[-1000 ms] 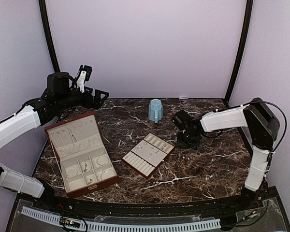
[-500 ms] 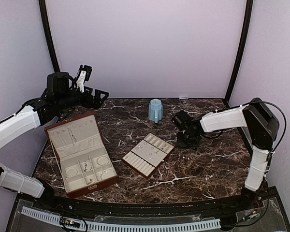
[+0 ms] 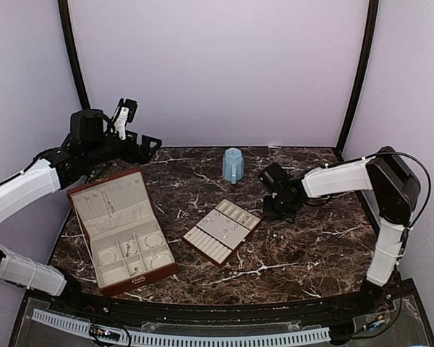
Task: Organize the mixed jewelry
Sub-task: Pick up the ring from the center of the board, then pass from the right arm to the left
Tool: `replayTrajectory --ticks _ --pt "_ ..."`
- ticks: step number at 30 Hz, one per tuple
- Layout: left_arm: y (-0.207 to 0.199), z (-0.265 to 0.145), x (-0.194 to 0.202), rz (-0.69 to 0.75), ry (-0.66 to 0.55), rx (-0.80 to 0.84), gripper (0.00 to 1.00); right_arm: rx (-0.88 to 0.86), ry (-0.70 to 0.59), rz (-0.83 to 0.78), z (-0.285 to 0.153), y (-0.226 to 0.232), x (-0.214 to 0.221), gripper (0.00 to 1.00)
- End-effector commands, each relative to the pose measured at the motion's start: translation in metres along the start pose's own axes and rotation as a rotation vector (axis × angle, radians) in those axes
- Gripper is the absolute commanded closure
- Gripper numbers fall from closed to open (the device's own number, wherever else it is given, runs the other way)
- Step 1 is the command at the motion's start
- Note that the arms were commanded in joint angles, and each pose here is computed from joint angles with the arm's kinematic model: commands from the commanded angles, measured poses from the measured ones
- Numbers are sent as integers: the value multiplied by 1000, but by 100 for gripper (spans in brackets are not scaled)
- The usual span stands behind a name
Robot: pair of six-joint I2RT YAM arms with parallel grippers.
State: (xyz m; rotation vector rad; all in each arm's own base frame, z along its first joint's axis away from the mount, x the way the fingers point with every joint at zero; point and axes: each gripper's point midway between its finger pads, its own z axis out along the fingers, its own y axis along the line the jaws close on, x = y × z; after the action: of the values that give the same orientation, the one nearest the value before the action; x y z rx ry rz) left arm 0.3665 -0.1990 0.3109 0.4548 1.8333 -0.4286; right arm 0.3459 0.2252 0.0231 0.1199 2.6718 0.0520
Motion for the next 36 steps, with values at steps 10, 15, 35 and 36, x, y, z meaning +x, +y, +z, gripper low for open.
replayTrajectory --ticks 10,15,35,36 --pt "-14 -9 -7 82 -83 71 1 -405 -113 -94 -61 61 -35 100" --pt "-32 -10 -2 123 -106 168 1 -540 -113 -151 -83 78 -33 100" --pt "-122 -23 39 379 -169 520 2 -1006 -30 -425 -165 143 -11 100" --pt "-127 -22 42 400 -166 525 2 -1020 -24 -440 -169 146 -9 100"
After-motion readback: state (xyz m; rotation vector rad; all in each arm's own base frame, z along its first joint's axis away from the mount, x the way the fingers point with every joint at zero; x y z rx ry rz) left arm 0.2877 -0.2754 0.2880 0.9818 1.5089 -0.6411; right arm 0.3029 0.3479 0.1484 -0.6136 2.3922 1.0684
